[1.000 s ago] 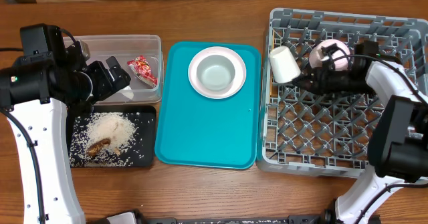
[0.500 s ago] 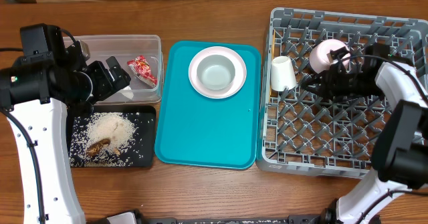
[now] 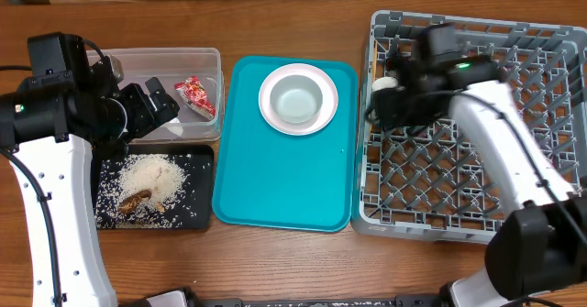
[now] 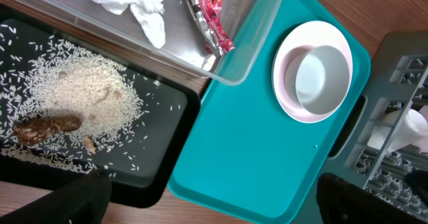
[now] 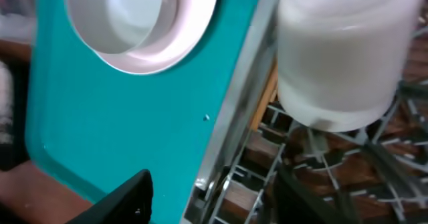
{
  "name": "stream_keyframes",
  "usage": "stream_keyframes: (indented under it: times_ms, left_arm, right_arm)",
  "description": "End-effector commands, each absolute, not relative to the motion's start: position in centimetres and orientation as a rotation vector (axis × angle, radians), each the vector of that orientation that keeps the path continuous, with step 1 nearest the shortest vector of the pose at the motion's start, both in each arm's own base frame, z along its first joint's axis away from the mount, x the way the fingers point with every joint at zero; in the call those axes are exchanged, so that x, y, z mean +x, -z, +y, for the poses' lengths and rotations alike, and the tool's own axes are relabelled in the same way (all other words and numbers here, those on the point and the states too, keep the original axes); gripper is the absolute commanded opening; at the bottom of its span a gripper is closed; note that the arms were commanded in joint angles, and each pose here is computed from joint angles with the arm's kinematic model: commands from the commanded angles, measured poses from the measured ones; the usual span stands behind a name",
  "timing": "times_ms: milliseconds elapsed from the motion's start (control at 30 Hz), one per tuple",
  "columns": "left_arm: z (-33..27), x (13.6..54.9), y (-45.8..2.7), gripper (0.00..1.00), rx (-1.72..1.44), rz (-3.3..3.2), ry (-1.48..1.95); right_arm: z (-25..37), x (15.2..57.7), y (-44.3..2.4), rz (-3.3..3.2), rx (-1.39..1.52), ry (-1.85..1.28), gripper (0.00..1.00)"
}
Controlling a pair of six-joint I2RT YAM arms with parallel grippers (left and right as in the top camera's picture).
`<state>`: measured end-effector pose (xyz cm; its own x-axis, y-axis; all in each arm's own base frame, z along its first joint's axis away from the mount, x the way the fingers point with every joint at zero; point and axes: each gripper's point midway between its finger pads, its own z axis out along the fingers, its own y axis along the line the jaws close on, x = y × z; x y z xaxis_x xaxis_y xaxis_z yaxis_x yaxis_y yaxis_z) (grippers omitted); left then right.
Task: Sort waste into correct bins and load items into the dishwasher
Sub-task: 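Move the right gripper left back over the white bowl on the teal tray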
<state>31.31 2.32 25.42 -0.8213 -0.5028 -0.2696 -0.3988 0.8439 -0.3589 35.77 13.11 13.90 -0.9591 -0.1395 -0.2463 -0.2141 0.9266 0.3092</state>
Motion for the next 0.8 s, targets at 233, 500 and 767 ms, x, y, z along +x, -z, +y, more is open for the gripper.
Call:
stream_keyframes:
  times_ms: [233,500,767]
  left_arm:
    - [2.1,31.4,-26.0,1.0,-0.667,2.651,0.421]
    - [2.1,31.4,-26.0,1.0,-0.667,2.651,0.421]
    - [2.1,31.4,-26.0,1.0,-0.667,2.651,0.421]
  right_arm:
    - [12.7,35.5,-11.0,2.87,-0.185,-0.058,0.63]
    - [14.5,35.4,-9.8,2.865,-0.202,-0.211,0.46]
    - [14.3,34.1,-8.2,2.914,-0.206,-0.219,0.28]
